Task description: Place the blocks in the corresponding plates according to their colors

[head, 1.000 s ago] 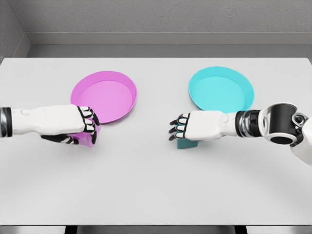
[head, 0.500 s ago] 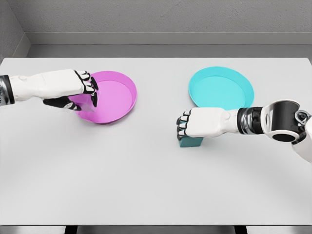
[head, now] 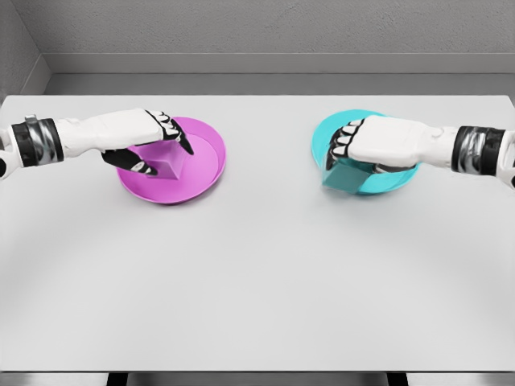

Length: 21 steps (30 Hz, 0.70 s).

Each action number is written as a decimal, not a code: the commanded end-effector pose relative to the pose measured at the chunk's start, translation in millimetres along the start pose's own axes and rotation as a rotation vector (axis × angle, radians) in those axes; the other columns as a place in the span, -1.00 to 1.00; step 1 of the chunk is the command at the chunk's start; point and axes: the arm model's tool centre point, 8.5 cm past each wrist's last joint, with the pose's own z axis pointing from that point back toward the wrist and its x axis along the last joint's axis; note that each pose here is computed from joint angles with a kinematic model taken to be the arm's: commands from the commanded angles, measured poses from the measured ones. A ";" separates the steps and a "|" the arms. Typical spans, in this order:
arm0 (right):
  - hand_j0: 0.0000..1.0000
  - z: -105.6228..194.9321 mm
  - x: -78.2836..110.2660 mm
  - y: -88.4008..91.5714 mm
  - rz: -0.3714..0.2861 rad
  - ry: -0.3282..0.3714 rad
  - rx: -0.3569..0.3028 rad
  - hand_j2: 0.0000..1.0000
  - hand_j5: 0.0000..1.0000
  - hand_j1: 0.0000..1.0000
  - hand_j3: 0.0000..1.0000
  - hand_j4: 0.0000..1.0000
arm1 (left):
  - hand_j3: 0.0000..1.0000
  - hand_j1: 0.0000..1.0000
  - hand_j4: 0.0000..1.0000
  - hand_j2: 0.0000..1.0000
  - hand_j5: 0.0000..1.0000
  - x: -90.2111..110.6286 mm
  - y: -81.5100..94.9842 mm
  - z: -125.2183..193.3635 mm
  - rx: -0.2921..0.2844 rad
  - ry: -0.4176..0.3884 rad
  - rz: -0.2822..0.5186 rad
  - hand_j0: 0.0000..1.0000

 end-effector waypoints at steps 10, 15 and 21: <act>0.27 46.0 -70.7 4.4 -0.235 0.175 -0.151 0.27 0.27 0.27 0.27 0.27 | 1.00 1.00 1.00 1.00 1.00 -6.8 8.6 2.9 0.025 0.013 0.017 1.00; 1.00 29.7 -64.1 2.8 -0.246 0.142 -0.172 1.00 1.00 1.00 1.00 1.00 | 1.00 1.00 1.00 1.00 1.00 -23.3 11.4 44.6 0.038 0.068 0.063 1.00; 1.00 38.6 -74.4 7.4 -0.266 0.175 -0.167 1.00 1.00 1.00 1.00 1.00 | 1.00 1.00 1.00 1.00 1.00 -33.7 2.4 76.6 0.044 0.104 0.132 1.00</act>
